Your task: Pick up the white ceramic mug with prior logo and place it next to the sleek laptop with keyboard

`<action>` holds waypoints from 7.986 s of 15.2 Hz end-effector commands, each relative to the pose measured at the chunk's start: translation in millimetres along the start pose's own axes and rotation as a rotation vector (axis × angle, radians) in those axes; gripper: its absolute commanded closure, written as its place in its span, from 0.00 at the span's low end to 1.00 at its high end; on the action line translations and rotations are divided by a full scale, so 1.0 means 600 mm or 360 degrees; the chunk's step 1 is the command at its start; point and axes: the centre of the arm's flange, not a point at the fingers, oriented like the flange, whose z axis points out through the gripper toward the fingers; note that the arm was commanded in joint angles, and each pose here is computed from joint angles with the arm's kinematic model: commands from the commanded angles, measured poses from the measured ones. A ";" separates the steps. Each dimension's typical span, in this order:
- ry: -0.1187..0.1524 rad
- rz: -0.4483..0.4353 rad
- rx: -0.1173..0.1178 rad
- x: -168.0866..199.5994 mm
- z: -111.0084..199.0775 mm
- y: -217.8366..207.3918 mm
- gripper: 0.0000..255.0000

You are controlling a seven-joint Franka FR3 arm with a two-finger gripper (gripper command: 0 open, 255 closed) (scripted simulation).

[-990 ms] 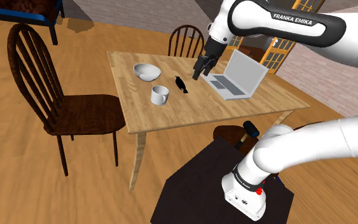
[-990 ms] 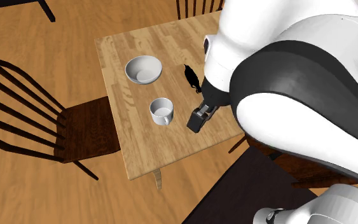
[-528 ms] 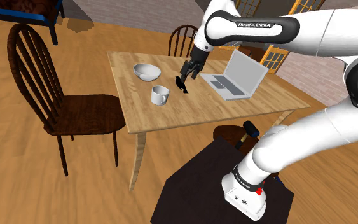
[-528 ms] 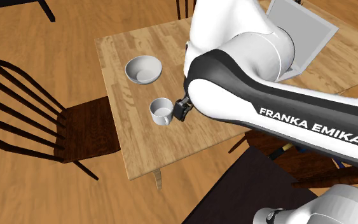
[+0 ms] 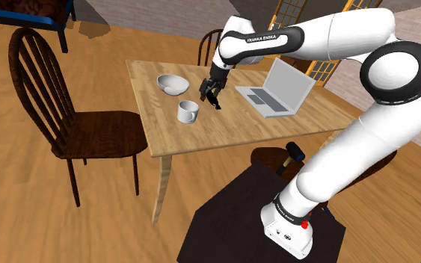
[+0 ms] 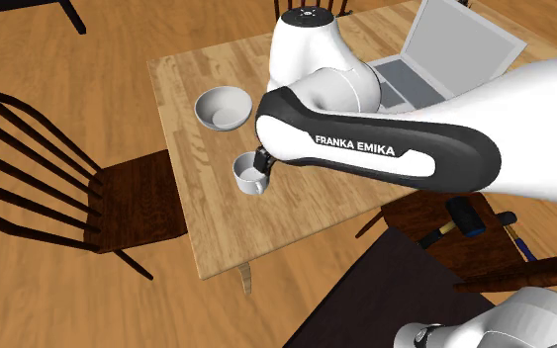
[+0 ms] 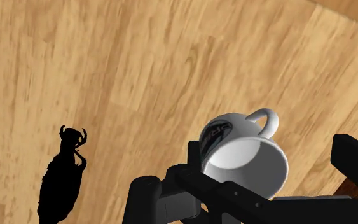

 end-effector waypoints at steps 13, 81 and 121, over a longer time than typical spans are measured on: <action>-0.0008 0.0049 0.0008 0.136 0.182 0.066 0.00; -0.0008 0.0049 0.0008 0.176 -0.198 0.045 1.00; -0.0008 0.0049 0.0008 -0.137 -0.404 0.359 1.00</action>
